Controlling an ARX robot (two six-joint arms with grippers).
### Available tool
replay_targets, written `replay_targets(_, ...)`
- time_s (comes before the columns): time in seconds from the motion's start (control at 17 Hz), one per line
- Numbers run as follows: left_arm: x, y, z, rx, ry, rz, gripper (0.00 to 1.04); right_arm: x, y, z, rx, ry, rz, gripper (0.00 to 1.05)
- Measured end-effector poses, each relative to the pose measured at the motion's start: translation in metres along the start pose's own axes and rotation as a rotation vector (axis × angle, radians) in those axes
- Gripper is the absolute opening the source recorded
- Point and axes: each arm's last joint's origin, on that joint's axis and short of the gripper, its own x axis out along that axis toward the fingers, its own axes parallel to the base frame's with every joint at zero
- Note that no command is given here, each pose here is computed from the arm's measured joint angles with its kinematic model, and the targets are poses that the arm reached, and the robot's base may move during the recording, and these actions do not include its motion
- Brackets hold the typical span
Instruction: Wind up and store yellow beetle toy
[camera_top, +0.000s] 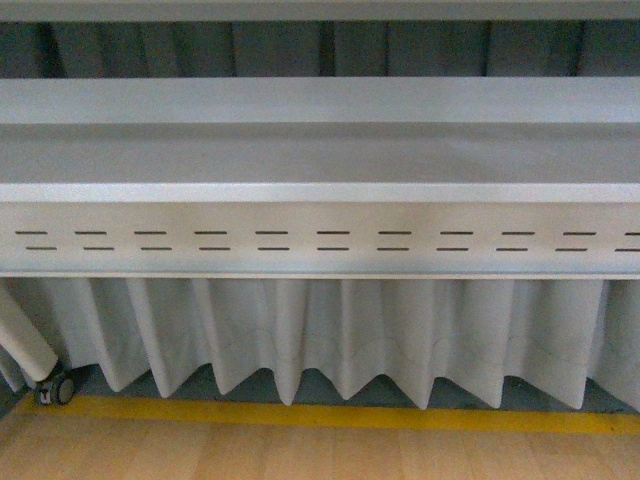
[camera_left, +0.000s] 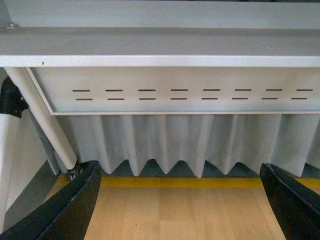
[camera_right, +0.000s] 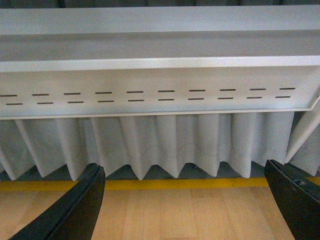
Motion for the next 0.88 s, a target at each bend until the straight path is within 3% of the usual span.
replay_targets(0.88,0.0000,0.0000,0.0000,0.000,0.000,0.000,0.98,0.0000,0.0000,0.0000,0.000,0.000,0.000,0.98)
